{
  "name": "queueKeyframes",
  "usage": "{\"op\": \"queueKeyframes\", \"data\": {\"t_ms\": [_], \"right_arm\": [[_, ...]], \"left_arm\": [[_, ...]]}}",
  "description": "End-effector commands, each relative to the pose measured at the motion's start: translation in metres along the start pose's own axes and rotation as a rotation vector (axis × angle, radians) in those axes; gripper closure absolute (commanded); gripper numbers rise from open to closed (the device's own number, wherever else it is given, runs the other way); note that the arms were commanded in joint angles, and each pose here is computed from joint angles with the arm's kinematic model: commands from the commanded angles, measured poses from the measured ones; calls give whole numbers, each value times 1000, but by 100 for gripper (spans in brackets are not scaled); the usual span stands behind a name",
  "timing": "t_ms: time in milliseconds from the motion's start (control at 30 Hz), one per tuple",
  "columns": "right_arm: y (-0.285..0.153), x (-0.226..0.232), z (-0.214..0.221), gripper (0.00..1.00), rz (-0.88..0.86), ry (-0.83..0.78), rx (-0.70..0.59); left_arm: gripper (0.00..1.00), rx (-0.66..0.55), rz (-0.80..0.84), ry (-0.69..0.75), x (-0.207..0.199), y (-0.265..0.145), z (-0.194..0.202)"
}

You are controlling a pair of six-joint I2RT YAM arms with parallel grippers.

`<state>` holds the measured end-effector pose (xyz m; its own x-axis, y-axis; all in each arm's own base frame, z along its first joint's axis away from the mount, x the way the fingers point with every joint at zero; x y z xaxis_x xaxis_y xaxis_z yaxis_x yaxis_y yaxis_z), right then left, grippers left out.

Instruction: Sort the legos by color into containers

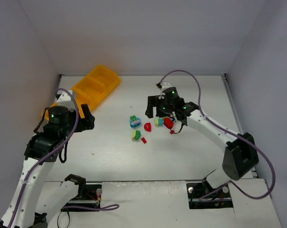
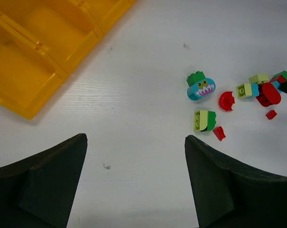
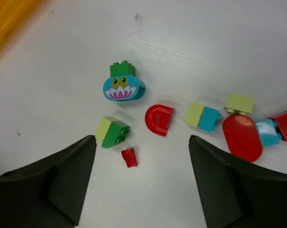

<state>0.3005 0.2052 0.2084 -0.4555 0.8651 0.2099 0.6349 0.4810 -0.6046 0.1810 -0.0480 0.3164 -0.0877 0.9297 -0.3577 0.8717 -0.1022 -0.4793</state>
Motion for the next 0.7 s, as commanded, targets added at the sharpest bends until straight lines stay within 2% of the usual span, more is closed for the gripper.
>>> {"op": "queueKeyframes", "data": {"t_ms": [0, 33, 67, 133, 400, 667], "right_arm": [[21, 21, -34, 21, 20, -74, -96], [39, 23, -25, 17, 34, -82, -54], [45, 27, -24, 8, 41, -88, -45], [66, 37, -16, 1, 59, -103, -13], [119, 74, 10, 0, 97, -166, 71], [147, 78, 34, 0, 149, -205, 129]], "left_arm": [[23, -12, 57, -52, -12, -2, -7], [23, -4, 64, -55, -13, -2, -6], [23, -2, 68, -59, -13, -3, -5], [23, 5, 70, -68, -12, -4, -2], [23, 25, 58, -83, -8, -7, 6], [23, 58, 78, -80, -8, -8, 14]]}}
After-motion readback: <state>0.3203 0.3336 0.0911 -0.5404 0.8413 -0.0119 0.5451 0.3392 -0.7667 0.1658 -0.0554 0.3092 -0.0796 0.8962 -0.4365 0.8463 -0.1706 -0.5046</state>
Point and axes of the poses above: each gripper's point midway between its finger pads, its own y axis out along the fingers, its own x axis along the line the jaws close on, z = x × y, the point moved 6 cm from there along -y, back along the fingers, and after that the axes turned 11 degrees about -y, right-handed, at the moved point
